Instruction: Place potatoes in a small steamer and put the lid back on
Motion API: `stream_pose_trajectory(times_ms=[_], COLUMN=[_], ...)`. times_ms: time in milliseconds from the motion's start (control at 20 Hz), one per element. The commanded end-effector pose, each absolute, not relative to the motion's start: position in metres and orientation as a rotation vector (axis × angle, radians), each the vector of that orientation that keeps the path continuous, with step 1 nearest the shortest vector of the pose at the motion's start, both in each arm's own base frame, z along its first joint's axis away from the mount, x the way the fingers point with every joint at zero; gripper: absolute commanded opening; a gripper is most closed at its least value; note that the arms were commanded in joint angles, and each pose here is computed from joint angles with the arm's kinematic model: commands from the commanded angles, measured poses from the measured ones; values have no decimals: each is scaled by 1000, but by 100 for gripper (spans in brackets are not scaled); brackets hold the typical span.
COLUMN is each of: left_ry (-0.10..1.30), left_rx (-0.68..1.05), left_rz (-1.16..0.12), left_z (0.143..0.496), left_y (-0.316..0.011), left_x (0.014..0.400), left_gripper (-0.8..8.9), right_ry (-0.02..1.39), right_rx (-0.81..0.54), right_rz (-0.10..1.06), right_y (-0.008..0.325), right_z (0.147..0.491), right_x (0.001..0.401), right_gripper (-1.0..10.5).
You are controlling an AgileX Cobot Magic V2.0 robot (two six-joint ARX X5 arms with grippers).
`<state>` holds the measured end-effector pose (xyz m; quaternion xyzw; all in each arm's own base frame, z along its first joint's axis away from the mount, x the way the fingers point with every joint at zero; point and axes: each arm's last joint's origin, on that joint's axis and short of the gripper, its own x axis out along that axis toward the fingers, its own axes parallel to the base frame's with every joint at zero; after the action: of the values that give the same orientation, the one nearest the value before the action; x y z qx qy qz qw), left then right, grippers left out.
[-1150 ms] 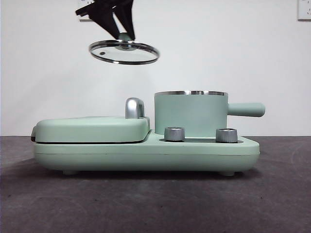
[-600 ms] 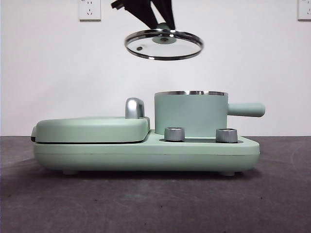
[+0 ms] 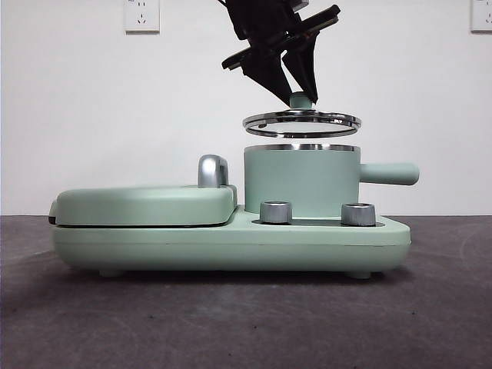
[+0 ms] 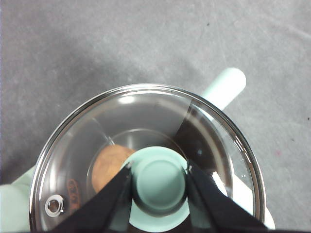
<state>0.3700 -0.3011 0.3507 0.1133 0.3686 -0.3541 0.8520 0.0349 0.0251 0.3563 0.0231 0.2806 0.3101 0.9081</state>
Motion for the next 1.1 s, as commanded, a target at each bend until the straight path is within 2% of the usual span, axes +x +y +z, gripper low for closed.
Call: stream_pose_trajectory(times_ms=[50,700,1100], left_ry=[727,764,823], left_rx=[226,195,192], left_rz=[-761,-719,-777], left_z=[354,340,317], left_y=[-309,-301,-317], left_x=[372,388,389], left_gripper=[18,18,18], right_ry=[572,577,580], right_rx=[63,77,88], right_rz=[643,639,635], right_y=[26,26,26], right_z=[359,359,359], right_x=[35,35,35], right_gripper=[506,506,506])
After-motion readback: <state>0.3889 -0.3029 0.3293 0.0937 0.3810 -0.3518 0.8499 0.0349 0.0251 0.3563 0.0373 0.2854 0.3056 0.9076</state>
